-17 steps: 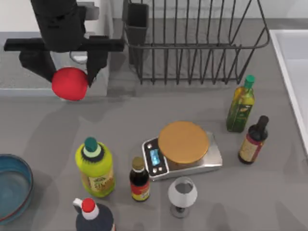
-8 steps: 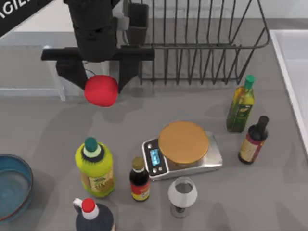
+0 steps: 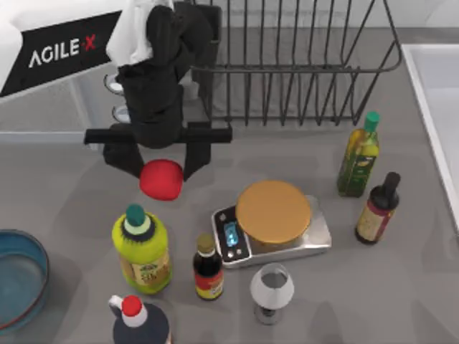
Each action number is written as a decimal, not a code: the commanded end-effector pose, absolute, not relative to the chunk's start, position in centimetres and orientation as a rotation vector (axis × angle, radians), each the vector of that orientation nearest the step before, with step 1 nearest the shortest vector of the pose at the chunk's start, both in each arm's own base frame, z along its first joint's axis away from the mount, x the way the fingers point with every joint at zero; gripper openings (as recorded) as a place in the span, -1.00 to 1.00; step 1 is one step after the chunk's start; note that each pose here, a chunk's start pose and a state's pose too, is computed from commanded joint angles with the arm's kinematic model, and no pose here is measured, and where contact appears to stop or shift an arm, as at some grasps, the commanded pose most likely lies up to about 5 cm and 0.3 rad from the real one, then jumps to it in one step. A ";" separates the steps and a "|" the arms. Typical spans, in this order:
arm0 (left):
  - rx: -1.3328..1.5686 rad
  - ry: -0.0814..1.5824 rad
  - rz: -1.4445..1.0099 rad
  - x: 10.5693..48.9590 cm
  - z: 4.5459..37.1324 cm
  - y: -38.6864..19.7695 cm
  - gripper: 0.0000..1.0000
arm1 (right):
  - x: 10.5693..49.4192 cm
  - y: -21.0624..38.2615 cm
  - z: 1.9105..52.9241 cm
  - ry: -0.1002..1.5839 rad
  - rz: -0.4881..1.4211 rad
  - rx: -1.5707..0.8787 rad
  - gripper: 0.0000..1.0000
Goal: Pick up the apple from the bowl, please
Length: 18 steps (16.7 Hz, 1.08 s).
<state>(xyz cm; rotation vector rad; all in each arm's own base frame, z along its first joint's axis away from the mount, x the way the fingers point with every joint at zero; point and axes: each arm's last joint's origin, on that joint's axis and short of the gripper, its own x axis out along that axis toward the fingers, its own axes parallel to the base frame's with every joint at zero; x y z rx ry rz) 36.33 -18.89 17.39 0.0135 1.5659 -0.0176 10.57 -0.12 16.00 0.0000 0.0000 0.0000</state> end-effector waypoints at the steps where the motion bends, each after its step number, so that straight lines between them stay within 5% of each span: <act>1: 0.014 1.568 -0.017 36.2 16.6 -18.8 -1.00 | 10.6 -0.1 16.0 0.000 0.000 0.000 1.00; 6: 0.016 1.571 -0.016 36.1 15.9 -18.8 -1.00 | 10.6 -0.1 16.0 0.000 0.000 0.000 1.00; 18: 0.016 1.571 -0.016 36.1 15.9 -18.8 0.81 | 10.6 -0.1 16.0 0.000 0.000 0.000 1.00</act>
